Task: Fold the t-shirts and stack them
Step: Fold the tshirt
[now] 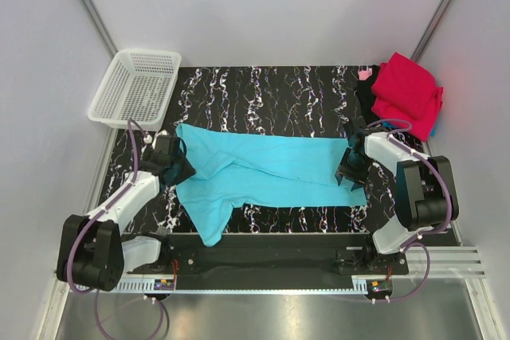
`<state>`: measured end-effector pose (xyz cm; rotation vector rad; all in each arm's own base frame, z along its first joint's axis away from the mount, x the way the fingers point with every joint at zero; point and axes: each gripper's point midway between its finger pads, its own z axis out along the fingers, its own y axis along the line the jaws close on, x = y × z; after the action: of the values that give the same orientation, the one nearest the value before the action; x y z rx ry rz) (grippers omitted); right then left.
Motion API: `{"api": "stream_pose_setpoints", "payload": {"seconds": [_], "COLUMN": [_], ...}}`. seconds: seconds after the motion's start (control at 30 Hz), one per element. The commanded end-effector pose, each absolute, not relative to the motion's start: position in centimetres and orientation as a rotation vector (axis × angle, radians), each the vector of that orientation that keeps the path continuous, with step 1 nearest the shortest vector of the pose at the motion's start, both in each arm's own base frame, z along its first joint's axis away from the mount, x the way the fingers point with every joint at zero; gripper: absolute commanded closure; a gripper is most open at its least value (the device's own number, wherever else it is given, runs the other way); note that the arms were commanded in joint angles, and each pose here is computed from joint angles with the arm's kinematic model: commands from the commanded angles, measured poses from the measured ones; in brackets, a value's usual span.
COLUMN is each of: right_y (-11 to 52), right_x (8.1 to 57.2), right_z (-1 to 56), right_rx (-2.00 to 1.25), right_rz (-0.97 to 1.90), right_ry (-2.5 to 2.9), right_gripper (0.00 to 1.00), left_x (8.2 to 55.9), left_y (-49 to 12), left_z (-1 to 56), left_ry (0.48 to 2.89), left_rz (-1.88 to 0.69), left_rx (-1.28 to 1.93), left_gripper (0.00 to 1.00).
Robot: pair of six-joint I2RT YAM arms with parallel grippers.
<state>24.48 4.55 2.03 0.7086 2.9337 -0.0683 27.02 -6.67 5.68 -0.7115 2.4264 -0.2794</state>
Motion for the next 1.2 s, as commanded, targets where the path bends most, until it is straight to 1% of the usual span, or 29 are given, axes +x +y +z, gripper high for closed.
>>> {"api": "stream_pose_setpoints", "payload": {"seconds": [0.0, 0.17, 0.4, 0.53, 0.6, 0.67, 0.73, 0.87, 1.0, 1.17], "right_y": [4.7, 4.8, 4.9, 4.9, 4.9, 4.9, 5.0, 5.0, 5.1, 5.3], "right_x": [25.5, 25.5, 25.5, 25.5, 25.5, 25.5, 25.5, 25.4, 25.4, 25.5], "right_z": [2.6, 2.5, 2.4, 2.4, 2.3, 2.3, 2.2, 2.0, 1.9, 1.8], "right_rx": [0.706, 0.702, 0.694, 0.687, 0.687, 0.688, 0.684, 0.68, 0.678, 0.671], "right_rz": [-0.071, -0.072, -0.077, -0.082, -0.082, -0.084, -0.084, -0.091, -0.089, -0.091], "right_ry": [2.899, 2.902, 2.908, 2.91, 2.913, 2.914, 2.918, 2.922, 2.928, 2.93], "right_gripper": [0.49, 0.49, 0.49, 0.49, 0.49, 0.49, 0.49, 0.49, 0.49, 0.49], "left_x": [28.0, 28.4, 29.8, 30.0, 30.1, 30.3, 30.4, 30.3, 29.8, 29.7], "left_y": [-6.5, -6.4, -7.2, -7.9, -8.0, -7.9, -7.3, -6.9, -6.8, -6.7], "left_z": [5.5, 5.0, 4.6, 4.2, 4.4, 4.6, 4.8, 5.4, 5.9, 7.4], "left_ry": [2.4, 2.411, 2.401, 2.429, 2.428, 2.416, 2.405, 2.385, 2.375, 2.321], "left_rz": [-0.269, -0.253, -0.295, -0.329, -0.342, -0.332, -0.293, -0.277, -0.283, -0.296], "left_rx": [-0.694, -0.678, -0.625, -0.615, -0.609, -0.607, -0.615, -0.63, -0.642, -0.639], "left_gripper": [0.69, 0.68, 0.69, 0.78, 0.79, 0.77, 0.72, 0.67, 0.64, 0.62]}}
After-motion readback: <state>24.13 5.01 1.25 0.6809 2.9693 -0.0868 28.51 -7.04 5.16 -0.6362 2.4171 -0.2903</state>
